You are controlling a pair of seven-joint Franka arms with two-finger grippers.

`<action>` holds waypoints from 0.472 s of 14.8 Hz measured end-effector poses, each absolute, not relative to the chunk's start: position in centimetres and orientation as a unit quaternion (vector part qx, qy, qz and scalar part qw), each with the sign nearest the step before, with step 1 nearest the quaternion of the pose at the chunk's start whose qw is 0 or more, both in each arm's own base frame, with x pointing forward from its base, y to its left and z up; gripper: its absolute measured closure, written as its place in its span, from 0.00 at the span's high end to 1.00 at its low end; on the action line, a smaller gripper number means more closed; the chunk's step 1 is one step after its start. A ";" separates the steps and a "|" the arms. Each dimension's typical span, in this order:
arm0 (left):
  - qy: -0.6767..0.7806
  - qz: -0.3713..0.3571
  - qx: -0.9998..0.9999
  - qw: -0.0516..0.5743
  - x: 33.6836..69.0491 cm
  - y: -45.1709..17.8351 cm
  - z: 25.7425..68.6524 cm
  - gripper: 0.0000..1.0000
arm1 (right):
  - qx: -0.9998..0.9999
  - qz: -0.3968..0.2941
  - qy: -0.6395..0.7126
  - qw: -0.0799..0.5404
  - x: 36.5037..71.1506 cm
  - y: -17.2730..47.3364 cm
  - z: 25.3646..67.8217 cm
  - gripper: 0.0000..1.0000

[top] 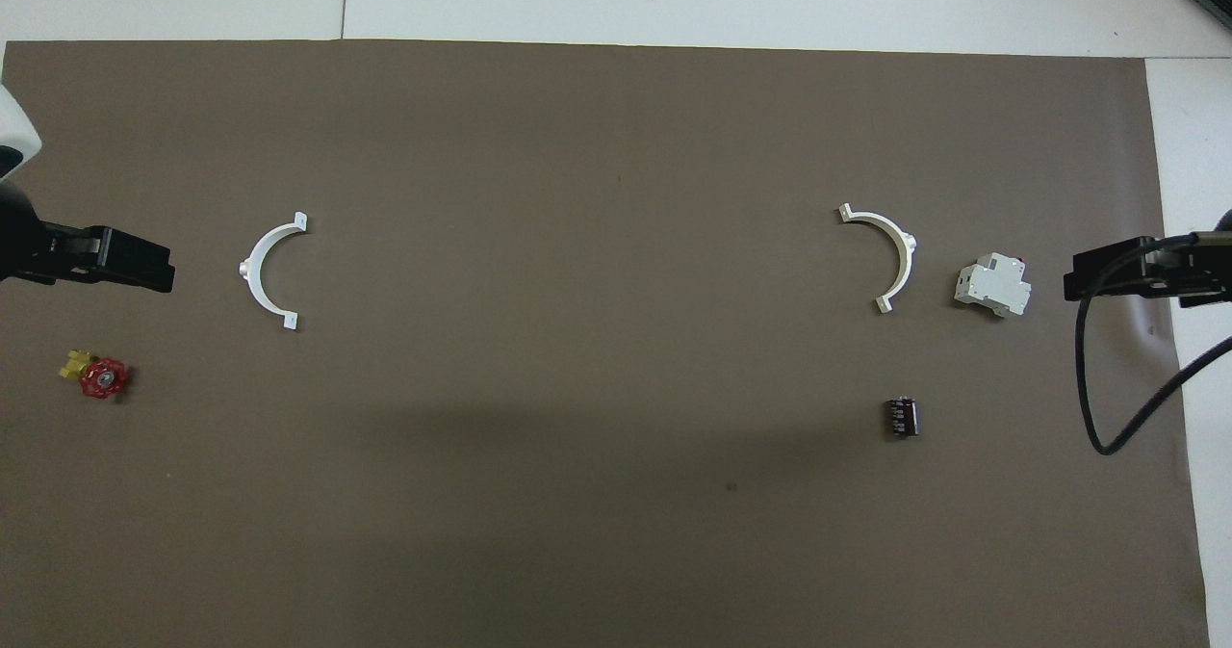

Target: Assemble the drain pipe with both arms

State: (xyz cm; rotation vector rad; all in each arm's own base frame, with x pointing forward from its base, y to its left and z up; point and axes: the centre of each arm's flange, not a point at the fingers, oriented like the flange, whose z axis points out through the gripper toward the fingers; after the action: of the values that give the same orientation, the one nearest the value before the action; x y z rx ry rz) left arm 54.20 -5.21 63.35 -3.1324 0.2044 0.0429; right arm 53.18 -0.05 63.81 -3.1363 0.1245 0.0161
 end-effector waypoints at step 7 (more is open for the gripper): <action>0.061 0.023 -0.998 0.001 54.1 -4.8 62.7 1.00 | -0.999 -0.003 0.041 0.002 53.4 -0.2 63.5 1.00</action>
State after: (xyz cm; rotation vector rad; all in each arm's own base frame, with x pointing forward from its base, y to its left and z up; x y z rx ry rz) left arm 54.14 -4.75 62.70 -3.1323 0.1909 0.0734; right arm 53.40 -0.18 63.48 -3.1353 0.1283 -0.0079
